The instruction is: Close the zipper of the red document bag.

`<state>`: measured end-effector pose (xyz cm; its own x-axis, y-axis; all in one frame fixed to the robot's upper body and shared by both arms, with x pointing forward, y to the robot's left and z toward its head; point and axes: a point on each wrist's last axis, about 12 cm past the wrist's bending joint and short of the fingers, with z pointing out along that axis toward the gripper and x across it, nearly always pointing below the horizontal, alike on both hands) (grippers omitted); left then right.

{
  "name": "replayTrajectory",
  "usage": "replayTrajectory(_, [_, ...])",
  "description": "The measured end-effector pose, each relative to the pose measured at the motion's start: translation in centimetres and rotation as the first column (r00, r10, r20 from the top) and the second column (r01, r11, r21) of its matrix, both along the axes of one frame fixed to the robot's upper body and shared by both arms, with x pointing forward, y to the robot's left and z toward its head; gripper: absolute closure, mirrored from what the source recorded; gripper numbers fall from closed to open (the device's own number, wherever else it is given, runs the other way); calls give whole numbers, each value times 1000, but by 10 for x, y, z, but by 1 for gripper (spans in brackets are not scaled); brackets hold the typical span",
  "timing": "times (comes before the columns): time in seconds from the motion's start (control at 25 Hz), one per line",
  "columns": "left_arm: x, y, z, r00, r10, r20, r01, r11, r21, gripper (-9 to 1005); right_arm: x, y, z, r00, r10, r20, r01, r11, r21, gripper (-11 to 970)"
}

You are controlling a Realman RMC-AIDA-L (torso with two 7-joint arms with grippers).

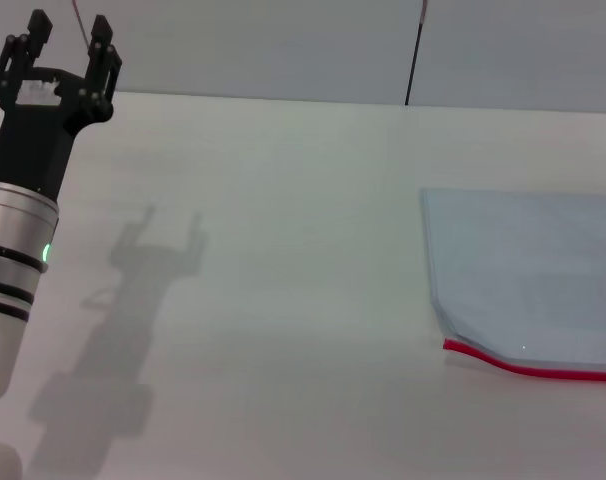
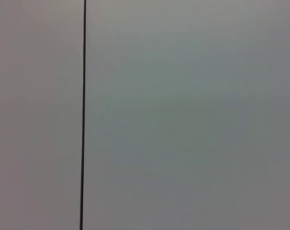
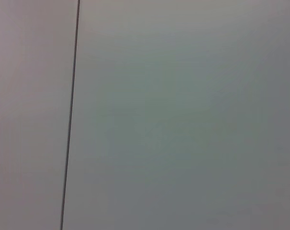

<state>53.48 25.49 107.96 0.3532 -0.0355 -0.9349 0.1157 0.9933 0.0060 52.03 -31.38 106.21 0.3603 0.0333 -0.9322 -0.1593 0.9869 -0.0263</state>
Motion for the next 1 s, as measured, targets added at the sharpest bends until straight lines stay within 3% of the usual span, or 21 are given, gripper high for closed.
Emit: replayTrajectory(1.0, [-3, 0, 0, 1000, -13, 8, 12, 1000, 12, 380, -1, 0, -1, 1000, 6, -1, -6, 1000, -1, 71])
